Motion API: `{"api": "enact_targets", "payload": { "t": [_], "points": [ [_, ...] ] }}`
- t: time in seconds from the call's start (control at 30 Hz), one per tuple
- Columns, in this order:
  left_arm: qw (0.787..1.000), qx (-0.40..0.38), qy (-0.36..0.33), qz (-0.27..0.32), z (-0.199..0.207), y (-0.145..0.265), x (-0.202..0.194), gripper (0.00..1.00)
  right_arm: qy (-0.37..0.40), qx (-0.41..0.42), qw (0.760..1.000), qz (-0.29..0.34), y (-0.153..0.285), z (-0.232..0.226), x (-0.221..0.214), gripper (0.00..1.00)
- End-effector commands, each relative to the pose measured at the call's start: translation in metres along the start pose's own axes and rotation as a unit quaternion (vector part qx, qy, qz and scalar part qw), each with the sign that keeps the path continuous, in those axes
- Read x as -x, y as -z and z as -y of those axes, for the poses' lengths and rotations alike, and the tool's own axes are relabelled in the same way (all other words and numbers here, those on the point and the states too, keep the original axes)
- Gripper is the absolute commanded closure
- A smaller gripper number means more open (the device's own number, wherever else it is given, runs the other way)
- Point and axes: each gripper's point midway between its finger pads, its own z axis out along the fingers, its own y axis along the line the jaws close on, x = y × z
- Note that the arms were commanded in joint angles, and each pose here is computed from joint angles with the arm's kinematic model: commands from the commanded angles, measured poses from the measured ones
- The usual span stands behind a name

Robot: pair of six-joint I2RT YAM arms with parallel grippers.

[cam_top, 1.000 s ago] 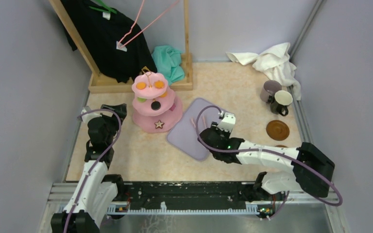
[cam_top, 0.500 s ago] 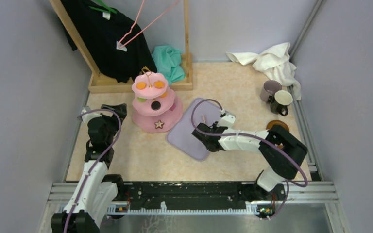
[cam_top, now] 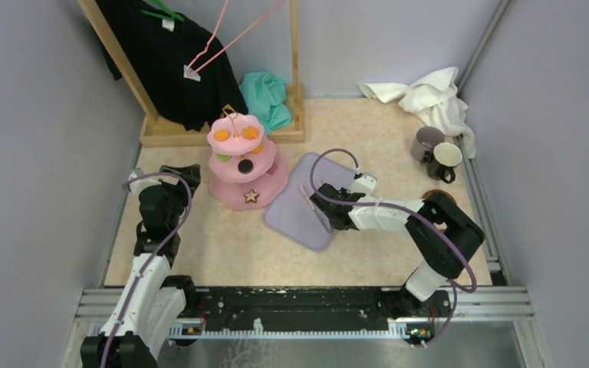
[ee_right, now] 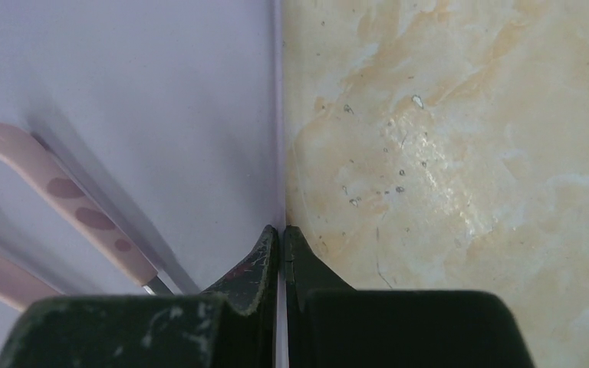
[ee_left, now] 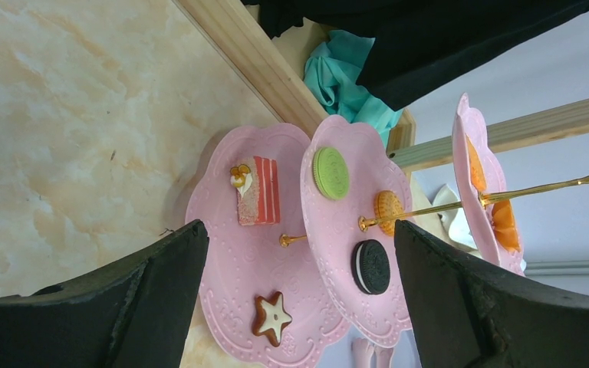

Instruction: Serve the afternoon tea

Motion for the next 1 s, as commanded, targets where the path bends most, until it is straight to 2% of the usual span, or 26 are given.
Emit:
{"api": "enact_targets", "payload": {
  "t": [0.0, 0.43, 0.67, 0.97],
  "points": [
    [1.000, -0.012, 0.003, 0.008, 0.005, 0.000, 0.003, 0.04, 0.018, -0.009, 0.999, -0.024, -0.013, 0.012, -0.003, 1.00],
    [1.000, -0.012, 0.003, 0.008, 0.005, 0.000, 0.004, 0.04, 0.018, -0.014, 1.000, -0.007, -0.032, 0.019, 0.067, 1.00],
    [1.000, -0.003, -0.001, 0.013, 0.003, -0.001, 0.007, 0.04, 0.084, 0.006, 0.996, 0.010, -0.055, -0.002, 0.120, 1.00],
    [1.000, -0.001, -0.004, 0.020, 0.004, 0.000, 0.011, 0.04, 0.144, 0.008, 0.989, 0.019, -0.124, -0.024, 0.169, 1.00]
  ]
}}
